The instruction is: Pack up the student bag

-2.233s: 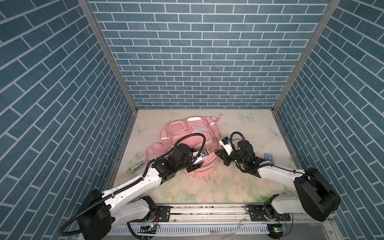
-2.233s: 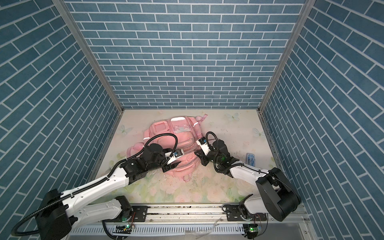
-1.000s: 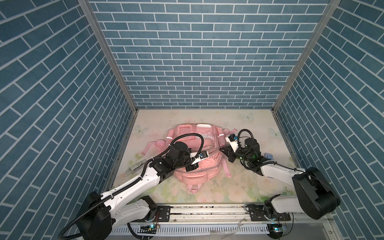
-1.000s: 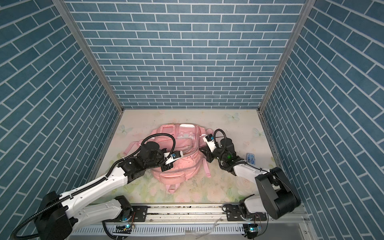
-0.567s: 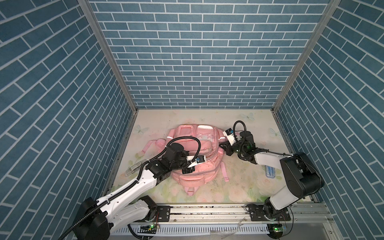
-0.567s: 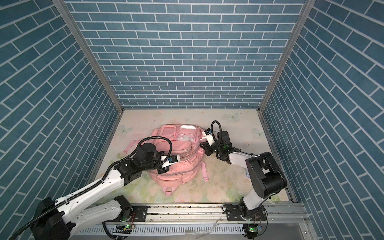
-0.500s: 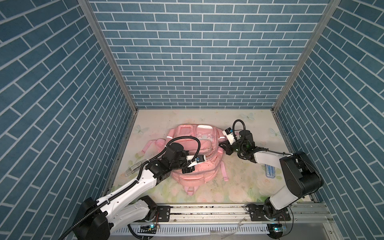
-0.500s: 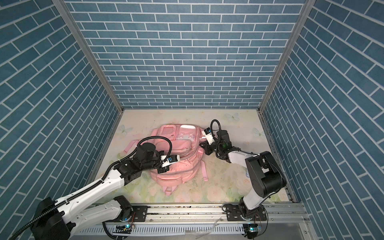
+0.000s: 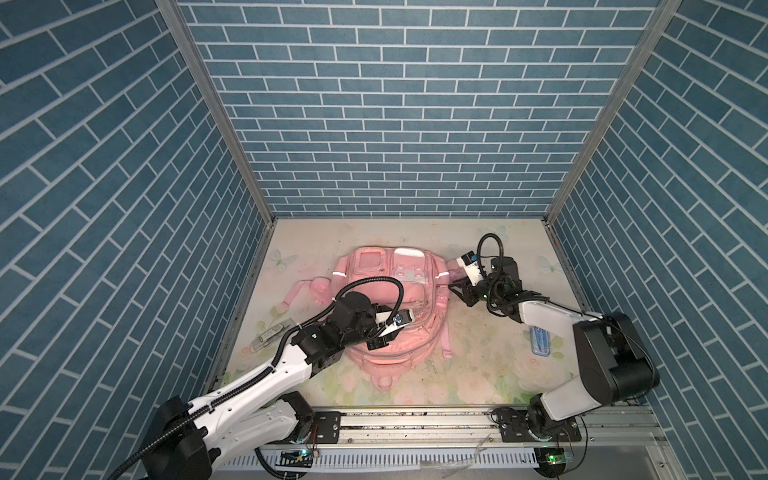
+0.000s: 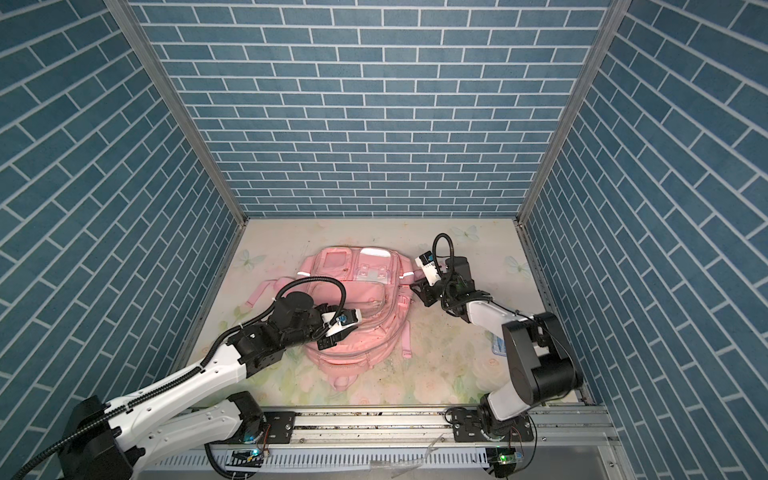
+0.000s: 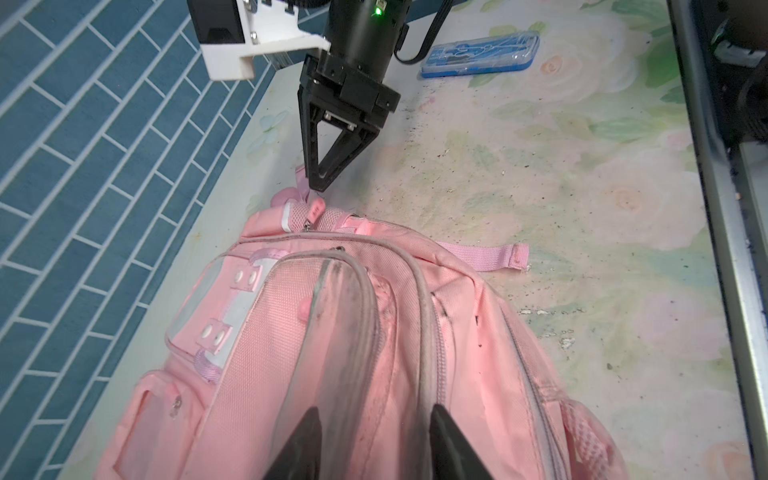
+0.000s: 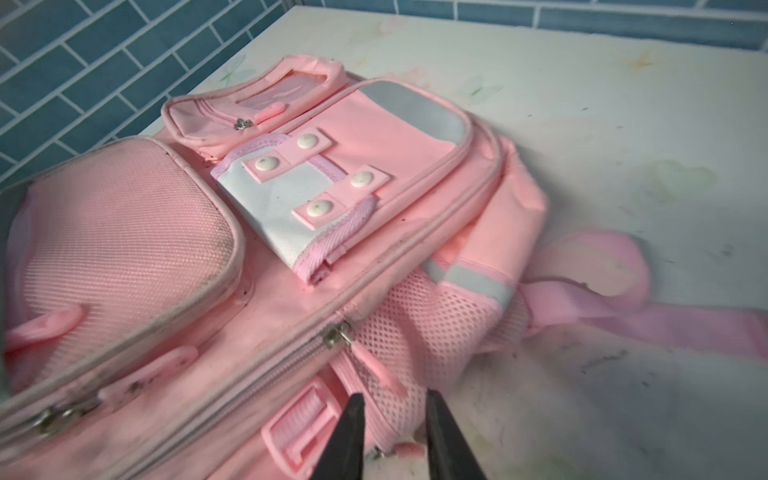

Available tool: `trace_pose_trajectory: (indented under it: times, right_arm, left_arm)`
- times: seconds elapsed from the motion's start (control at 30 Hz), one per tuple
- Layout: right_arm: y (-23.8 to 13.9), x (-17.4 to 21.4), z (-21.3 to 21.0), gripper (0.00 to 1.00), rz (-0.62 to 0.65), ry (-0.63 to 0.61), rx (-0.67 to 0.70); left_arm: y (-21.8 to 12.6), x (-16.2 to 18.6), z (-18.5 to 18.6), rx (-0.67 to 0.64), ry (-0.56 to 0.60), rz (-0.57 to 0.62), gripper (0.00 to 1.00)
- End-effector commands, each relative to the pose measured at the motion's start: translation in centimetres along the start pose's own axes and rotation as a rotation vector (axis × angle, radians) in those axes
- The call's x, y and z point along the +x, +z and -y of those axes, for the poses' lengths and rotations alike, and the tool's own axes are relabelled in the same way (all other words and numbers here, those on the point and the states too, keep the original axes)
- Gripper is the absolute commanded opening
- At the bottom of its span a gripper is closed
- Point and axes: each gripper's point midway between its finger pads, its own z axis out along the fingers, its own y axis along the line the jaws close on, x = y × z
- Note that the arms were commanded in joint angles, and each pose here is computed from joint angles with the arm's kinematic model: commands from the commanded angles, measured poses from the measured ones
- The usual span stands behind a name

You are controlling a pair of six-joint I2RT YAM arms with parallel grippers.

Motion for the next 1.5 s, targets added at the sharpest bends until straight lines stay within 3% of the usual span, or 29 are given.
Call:
trace_pose_trajectory:
  times: [0.0, 0.17, 0.53, 0.63, 0.67, 0.73, 0.77, 0.9, 1.13, 1.47]
  right_arm:
    - [-2.3, -1.5, -1.3, 0.33, 0.078, -0.132, 0.015]
    - [-3.6, -1.6, -3.9, 0.37, 0.142, -0.257, -0.044]
    - [-1.8, -1.3, -7.0, 0.36, 0.139, -0.365, -0.169]
    - [-1.1, -1.0, -7.6, 0.36, 0.134, -0.382, -0.217]
    - [-0.8, -0.9, -7.6, 0.37, 0.133, -0.384, -0.225]
    - [-0.5, -1.2, -8.0, 0.37, 0.144, -0.372, -0.259]
    - [-0.3, -1.4, -8.4, 0.37, 0.158, -0.373, -0.284]
    - [0.8, -1.8, -9.5, 0.38, 0.171, -0.377, -0.354]
    - [3.0, -1.9, -11.5, 0.41, 0.169, -0.392, -0.458]
    - [3.7, 0.4, -13.4, 0.43, 0.167, -0.435, -0.613]
  left_arm:
    - [-0.3, -1.0, -1.1, -0.089, -0.018, -0.032, 0.50]
    - [1.1, 0.0, -1.6, -0.109, 0.002, -0.102, 0.53]
    - [4.7, 1.3, -1.8, -0.075, 0.013, -0.183, 0.54]
    - [5.1, 1.2, -1.6, -0.054, -0.009, -0.170, 0.41]
    - [5.2, 1.3, -1.4, -0.044, -0.018, -0.171, 0.33]
    - [4.9, 1.6, -1.4, -0.035, -0.024, -0.173, 0.07]
    - [4.6, 1.8, -1.6, -0.042, -0.034, -0.169, 0.00]
    - [2.8, 1.6, -2.8, -0.070, -0.083, -0.090, 0.00]
    - [0.5, 0.1, -4.0, -0.102, -0.072, 0.087, 0.00]
    - [-0.5, -0.2, -5.3, -0.075, -0.038, 0.140, 0.00]
